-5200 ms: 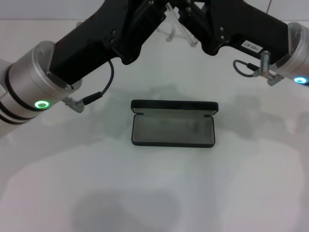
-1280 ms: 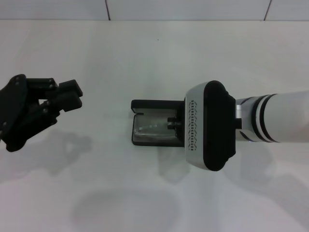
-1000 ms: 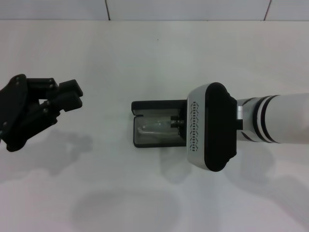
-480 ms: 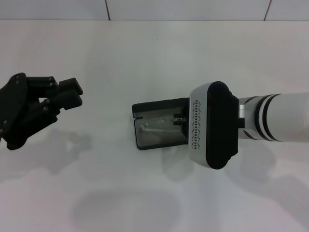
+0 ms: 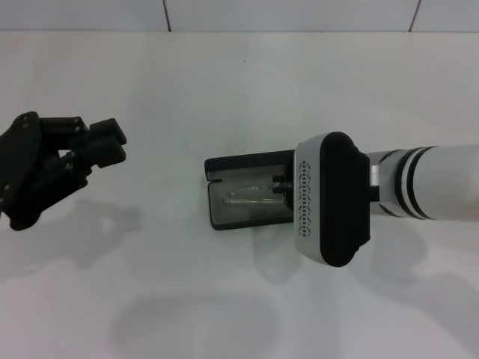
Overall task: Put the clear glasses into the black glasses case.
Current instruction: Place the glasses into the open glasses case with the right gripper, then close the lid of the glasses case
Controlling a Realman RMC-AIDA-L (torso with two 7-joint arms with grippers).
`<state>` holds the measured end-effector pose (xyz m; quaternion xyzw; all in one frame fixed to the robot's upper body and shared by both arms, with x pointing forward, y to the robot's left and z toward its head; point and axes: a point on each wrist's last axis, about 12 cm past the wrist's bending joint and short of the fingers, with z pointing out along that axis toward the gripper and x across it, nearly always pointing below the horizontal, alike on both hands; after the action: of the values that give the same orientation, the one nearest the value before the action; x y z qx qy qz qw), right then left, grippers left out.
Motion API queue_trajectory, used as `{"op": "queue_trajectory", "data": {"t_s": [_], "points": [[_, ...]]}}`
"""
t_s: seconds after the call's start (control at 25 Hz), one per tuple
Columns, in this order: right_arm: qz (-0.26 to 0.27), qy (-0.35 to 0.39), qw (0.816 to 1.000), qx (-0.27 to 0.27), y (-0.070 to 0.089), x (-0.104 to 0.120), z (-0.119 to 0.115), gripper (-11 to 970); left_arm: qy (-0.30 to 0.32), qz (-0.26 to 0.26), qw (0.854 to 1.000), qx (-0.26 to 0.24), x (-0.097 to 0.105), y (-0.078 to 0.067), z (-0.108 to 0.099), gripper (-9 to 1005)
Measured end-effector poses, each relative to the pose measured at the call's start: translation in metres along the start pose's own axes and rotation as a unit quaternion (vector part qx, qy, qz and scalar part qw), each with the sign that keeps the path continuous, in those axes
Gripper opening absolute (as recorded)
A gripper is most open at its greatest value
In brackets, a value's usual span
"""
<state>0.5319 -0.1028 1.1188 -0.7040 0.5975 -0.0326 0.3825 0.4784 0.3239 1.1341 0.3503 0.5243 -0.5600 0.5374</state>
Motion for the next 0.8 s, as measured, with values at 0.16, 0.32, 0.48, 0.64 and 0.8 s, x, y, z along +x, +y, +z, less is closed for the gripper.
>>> {"op": "queue_trajectory", "data": {"t_s": [0.16,0.32,0.48,0.64,0.8], "points": [[-0.002,0.001,1.0,0.0,0.0005,0.0,0.0001,192,-0.001,-0.002,1.0,-0.002,0.001,-0.0001,-0.0003,156],[-0.004,0.0,1.0,-0.001,0.0011,-0.0004,0.0003,194,-0.001,-0.002,1.0,-0.002,0.0011,-0.0002,-0.0005,156],[-0.007,-0.001,1.0,-0.003,0.0024,-0.002,0.0004,196,-0.002,-0.002,1.0,-0.003,0.0016,-0.0009,-0.0013,156],[-0.013,-0.006,1.0,-0.006,0.0059,-0.0063,0.0003,196,-0.002,-0.003,1.0,-0.004,0.0021,-0.0016,-0.002,156],[-0.015,-0.008,1.0,-0.009,0.0093,-0.0073,-0.0005,197,-0.002,-0.004,1.0,-0.005,0.0024,-0.0021,-0.0026,155]]}}
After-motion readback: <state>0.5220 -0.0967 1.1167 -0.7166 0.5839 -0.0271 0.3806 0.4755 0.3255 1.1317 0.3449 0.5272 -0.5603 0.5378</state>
